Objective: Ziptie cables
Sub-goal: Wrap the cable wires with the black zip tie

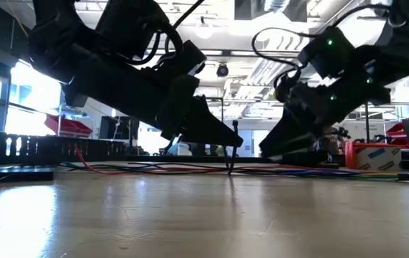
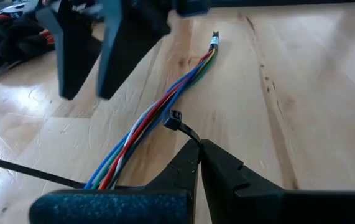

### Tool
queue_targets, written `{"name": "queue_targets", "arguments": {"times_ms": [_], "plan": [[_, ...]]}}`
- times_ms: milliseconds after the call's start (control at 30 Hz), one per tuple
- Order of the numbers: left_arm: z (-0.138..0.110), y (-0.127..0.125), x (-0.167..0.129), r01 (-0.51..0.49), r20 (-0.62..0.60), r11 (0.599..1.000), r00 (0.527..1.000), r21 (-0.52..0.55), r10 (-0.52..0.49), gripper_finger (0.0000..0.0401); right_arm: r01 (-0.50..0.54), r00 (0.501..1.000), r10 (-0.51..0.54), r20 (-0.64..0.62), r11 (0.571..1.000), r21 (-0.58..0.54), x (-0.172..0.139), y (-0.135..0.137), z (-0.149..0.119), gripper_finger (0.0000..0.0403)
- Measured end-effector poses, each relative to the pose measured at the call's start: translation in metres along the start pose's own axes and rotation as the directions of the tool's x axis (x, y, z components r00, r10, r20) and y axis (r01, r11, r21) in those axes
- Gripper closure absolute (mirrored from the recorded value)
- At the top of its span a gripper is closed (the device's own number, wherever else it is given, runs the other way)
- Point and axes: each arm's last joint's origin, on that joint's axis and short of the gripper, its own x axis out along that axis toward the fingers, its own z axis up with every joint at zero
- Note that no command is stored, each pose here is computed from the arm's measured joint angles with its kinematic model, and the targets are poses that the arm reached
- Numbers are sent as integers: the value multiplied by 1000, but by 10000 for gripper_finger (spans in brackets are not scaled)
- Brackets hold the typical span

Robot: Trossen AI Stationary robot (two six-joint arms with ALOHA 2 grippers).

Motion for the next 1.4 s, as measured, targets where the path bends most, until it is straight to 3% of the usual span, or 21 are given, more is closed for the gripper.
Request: {"name": "queue_targets", "arguments": {"times_ms": [133, 500, 733, 1000, 1400], "plan": [[0, -1, 0, -5, 0, 1000, 1000, 6, 5, 401, 29, 998, -30, 47, 999, 17, 8, -6, -1, 190], [1, 0, 0, -19, 10, 999, 1000, -31, 19, 401, -63, 997, 60, 53, 996, 60, 30, -38, 11, 190], [1, 3, 1, -12, 8, 1000, 1000, -18, 12, 401, 40, 998, -38, 59, 998, -48, 39, -45, 28, 189], [1, 3, 1, 16, 3, 1000, 1000, -17, -16, 401, -139, 989, 146, 40, 981, -135, 41, -45, 36, 189], [-2, 0, 1, 68, -23, 997, 997, 45, -67, 401, -123, 981, 136, 138, 988, -98, 42, -51, 52, 190]]}}
